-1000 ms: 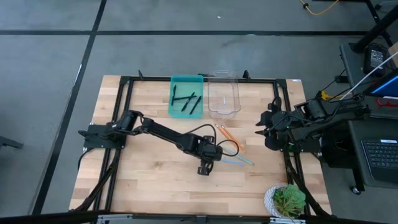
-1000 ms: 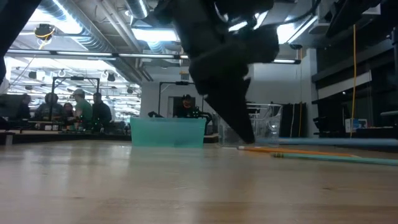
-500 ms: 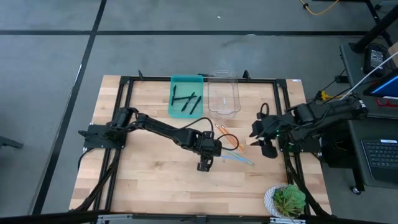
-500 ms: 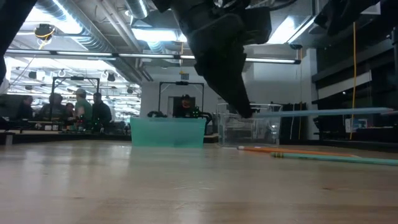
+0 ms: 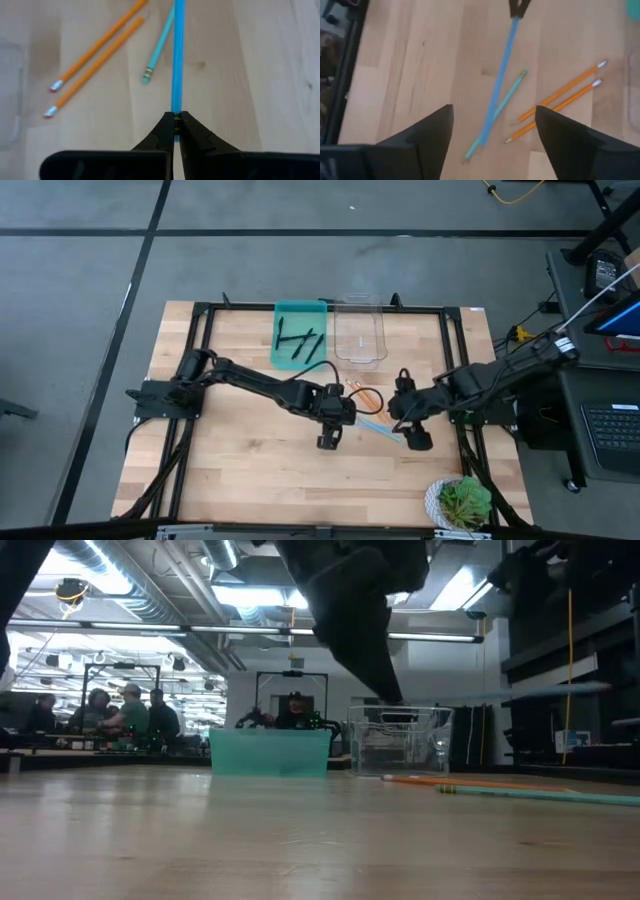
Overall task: Sort pens & pencils
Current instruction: Put the blue pencil into the transparent bin
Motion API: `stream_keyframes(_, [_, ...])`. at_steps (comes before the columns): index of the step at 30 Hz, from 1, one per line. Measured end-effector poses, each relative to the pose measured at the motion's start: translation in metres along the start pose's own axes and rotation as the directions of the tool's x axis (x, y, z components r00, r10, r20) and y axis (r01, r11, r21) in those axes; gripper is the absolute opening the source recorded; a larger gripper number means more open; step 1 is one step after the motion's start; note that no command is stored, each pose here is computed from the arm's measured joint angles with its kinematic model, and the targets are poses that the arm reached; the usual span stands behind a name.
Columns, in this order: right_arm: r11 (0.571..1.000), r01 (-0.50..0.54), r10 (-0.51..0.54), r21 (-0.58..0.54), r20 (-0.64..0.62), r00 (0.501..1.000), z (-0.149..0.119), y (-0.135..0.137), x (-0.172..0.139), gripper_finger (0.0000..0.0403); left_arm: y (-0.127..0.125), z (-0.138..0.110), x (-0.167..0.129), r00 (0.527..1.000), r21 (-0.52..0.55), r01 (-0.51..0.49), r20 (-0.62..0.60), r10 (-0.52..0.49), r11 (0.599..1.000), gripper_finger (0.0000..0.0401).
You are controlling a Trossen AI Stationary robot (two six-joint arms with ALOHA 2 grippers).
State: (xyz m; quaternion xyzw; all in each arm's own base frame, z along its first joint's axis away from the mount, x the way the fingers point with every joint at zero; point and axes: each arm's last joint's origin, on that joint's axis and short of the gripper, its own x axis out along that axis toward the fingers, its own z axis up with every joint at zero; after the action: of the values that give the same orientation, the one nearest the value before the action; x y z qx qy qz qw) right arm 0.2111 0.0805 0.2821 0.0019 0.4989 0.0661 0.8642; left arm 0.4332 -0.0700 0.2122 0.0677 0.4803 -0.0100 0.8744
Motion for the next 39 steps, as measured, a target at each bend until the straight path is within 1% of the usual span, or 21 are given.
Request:
stream_keyframes(5, [0.995,0.094,-0.093,0.018,-0.036,0.995,0.002,0.005,0.018,0.0276,0.002,0.003,-0.011,1.000,-0.001,-0.011,0.023,0.011,1.000,0.0005])
stream_keyframes(10, [0.994,0.104,-0.103,0.019,-0.069,0.992,0.006,0.008,0.035,0.0276,0.002,0.003,-0.011,0.999,0.004,-0.035,0.022,0.035,0.999,0.0005])
stream_keyframes(15, [0.992,0.124,-0.122,0.013,-0.116,0.986,0.007,0.010,0.053,0.0275,0.002,0.003,-0.011,0.999,0.007,-0.037,0.022,0.037,0.999,0.0005])
stream_keyframes(18, [0.985,0.173,-0.169,0.022,-0.131,0.977,0.007,0.009,0.061,0.0275,0.002,0.003,-0.011,0.999,0.015,-0.037,0.022,0.036,0.999,0.0005])
stream_keyframes(25, [0.979,0.201,-0.197,0.014,-0.160,0.967,0.007,0.010,0.074,0.0275,0.002,0.003,-0.011,0.999,0.020,-0.037,0.025,0.036,0.999,0.0006])
stream_keyframes(28, [0.978,0.208,-0.200,0.031,-0.172,0.965,0.006,0.010,0.078,0.0270,0.002,0.003,-0.011,0.999,0.022,-0.037,0.027,0.036,0.999,0.0007])
stream_keyframes(30, [0.977,0.210,-0.202,0.030,-0.178,0.963,0.006,0.010,0.080,0.0256,0.002,0.003,-0.011,0.999,0.022,-0.037,0.027,0.036,0.999,0.0007])
stream_keyframes(33, [0.978,0.207,-0.198,0.039,-0.162,0.967,0.008,0.009,0.081,0.0224,0.002,0.004,-0.011,0.999,0.022,-0.037,0.028,0.036,0.999,0.0006])
stream_keyframes(36, [0.978,0.203,-0.194,0.052,-0.149,0.970,0.010,0.010,0.081,0.0181,0.002,0.004,-0.011,0.999,0.022,-0.037,0.028,0.036,0.999,0.0007])
stream_keyframes(39, [0.977,0.205,-0.194,0.063,-0.151,0.969,0.009,0.009,0.081,0.0124,0.002,0.003,-0.011,0.999,0.023,-0.037,0.028,0.036,0.999,0.0007])
